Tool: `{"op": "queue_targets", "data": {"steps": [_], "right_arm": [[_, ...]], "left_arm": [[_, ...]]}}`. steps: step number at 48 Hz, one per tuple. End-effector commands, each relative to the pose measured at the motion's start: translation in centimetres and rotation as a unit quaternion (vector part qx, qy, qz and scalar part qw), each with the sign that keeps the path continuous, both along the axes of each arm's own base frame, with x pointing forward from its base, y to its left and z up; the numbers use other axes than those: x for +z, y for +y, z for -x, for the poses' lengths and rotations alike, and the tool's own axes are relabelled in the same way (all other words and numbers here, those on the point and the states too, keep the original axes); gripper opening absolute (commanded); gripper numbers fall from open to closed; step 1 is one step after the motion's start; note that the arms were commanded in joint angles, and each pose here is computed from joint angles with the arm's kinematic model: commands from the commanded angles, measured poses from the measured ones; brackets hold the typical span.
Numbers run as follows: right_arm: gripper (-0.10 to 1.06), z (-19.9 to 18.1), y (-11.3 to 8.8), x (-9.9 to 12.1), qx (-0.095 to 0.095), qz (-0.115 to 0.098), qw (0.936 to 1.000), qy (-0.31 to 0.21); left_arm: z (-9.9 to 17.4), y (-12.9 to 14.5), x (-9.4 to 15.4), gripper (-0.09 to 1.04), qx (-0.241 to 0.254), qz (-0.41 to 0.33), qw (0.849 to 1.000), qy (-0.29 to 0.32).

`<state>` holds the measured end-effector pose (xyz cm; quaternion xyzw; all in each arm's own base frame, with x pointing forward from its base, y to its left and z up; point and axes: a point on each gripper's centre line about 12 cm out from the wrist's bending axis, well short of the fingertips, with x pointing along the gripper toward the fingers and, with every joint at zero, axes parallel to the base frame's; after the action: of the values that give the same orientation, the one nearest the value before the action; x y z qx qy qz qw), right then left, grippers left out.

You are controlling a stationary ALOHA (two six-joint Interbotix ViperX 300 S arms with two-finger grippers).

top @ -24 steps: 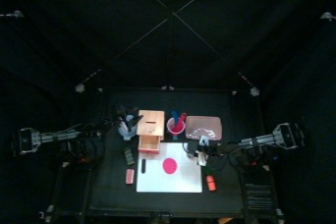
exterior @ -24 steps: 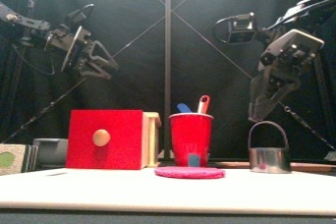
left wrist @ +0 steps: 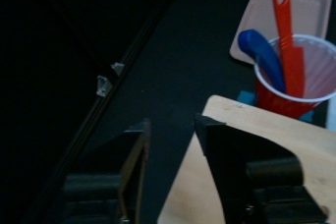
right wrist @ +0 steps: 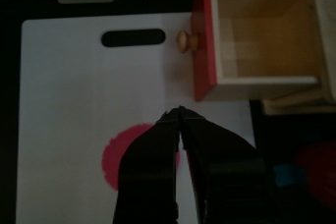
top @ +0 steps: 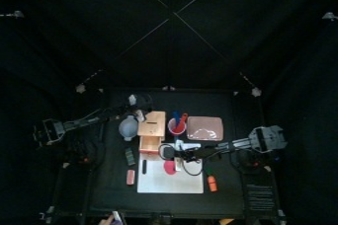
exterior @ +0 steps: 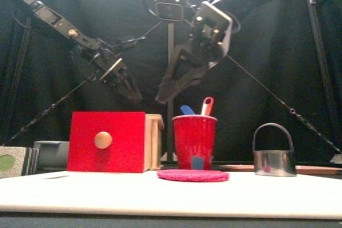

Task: Get the cutter from the drawer then cut the dough then place the extra dough in the bowl
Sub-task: Shut the drawer

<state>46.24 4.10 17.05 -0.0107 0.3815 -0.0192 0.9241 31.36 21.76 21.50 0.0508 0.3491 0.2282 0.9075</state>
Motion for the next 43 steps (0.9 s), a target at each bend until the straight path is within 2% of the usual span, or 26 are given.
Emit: {"op": "queue_targets", "data": {"steps": [1, 7, 11, 16, 24, 32, 43], "right_arm": [[0.19, -2.3, 0.2, 1.8, 0.001, -0.001, 0.9995, -0.031], [0.18, -4.1, 0.6, 1.0, -0.001, -0.001, 0.9996, -0.029], [0.18, -5.2, 0.8, 0.2, -0.004, 0.002, 0.9998, -0.022], [0.18, -6.0, 0.9, -0.8, -0.008, 0.011, 0.9999, -0.005], [0.18, -6.6, 0.5, -1.9, -0.017, 0.022, 0.9995, 0.016], [0.18, -6.7, -0.1, -2.8, -0.017, 0.048, 0.9982, 0.032], [0.18, -6.3, -3.3, -3.0, -0.053, 0.074, 0.9940, 0.061]], "left_arm": [[-0.8, 1.7, 0.7, 0.53, -0.008, -0.011, 0.999, 0.043], [-1.6, 2.9, 0.9, 0.53, -0.019, -0.011, 0.995, 0.100], [-2.3, 3.6, -0.1, 0.53, -0.037, -0.001, 0.989, 0.145], [-3.1, 3.5, -1.6, 0.53, -0.065, 0.035, 0.983, 0.171], [-4.1, 2.9, -1.9, 0.53, -0.102, 0.067, 0.982, 0.147], [-4.1, 2.6, -2.3, 0.53, -0.111, 0.079, 0.981, 0.139], [-3.8, 2.2, -3.2, 0.53, -0.109, 0.089, 0.979, 0.146]]}}
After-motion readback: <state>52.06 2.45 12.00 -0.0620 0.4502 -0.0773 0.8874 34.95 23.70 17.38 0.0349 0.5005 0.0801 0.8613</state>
